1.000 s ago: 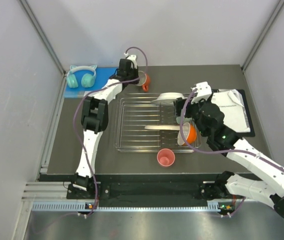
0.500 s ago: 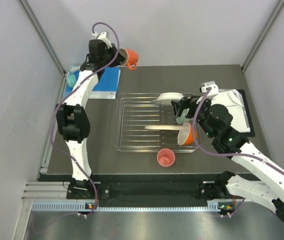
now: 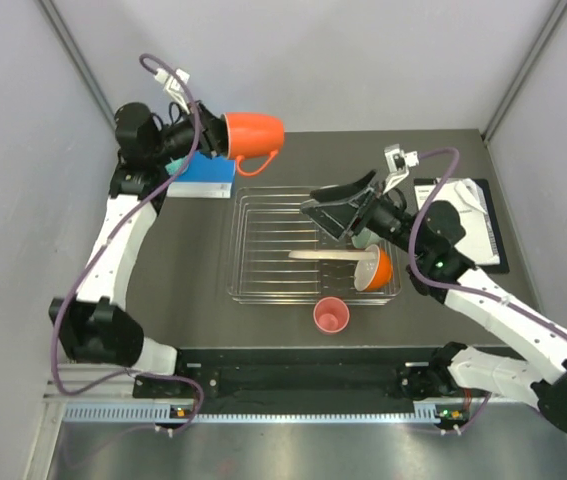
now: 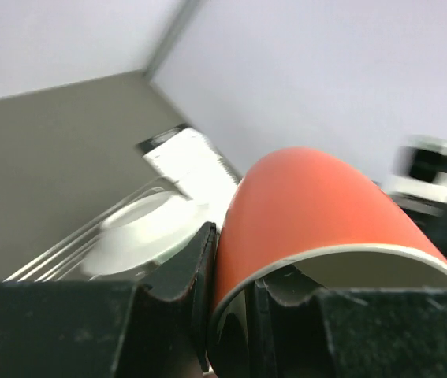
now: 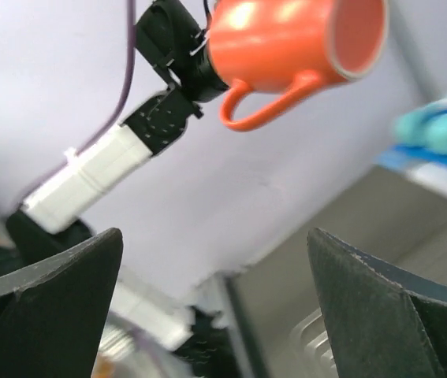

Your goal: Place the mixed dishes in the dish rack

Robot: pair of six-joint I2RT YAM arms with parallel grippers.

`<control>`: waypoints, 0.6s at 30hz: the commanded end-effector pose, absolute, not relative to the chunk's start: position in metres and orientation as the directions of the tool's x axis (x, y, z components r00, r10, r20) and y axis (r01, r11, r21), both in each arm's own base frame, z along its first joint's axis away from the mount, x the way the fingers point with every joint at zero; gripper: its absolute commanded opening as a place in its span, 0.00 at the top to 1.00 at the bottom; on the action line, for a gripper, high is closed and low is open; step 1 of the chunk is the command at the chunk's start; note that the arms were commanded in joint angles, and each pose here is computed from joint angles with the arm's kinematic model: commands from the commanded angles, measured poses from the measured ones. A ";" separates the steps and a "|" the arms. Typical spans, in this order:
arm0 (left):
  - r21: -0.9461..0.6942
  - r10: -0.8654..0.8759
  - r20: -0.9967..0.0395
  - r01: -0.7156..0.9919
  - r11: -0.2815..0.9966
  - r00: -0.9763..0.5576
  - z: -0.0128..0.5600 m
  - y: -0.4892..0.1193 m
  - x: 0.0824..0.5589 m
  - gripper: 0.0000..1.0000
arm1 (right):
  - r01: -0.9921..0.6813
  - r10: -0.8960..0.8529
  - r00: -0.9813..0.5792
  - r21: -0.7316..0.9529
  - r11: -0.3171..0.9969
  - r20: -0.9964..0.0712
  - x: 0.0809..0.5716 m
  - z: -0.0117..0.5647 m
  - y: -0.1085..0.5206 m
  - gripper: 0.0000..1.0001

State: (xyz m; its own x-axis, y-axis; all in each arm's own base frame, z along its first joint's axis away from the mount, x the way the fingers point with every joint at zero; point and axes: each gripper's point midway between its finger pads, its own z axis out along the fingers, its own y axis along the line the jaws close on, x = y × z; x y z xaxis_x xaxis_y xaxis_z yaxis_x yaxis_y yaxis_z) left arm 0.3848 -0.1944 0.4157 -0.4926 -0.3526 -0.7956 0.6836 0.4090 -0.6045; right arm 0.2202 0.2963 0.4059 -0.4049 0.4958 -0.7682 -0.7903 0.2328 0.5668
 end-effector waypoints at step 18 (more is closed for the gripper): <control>-0.503 -0.473 -0.824 0.788 0.355 -0.313 0.468 -0.196 0.286 1.00 | -0.801 0.503 -0.583 0.556 -0.223 -0.638 0.160 0.456 0.362 0.04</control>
State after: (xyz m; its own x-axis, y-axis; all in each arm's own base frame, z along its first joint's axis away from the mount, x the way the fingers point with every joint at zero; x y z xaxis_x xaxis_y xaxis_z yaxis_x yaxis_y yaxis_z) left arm 0.2950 -0.2017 0.4362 -0.4271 -0.4111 -0.8053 0.7474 0.3407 -0.5703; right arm 0.1614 0.3528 0.4341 -0.6361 0.4678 -0.6137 -0.7527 -0.2008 0.6270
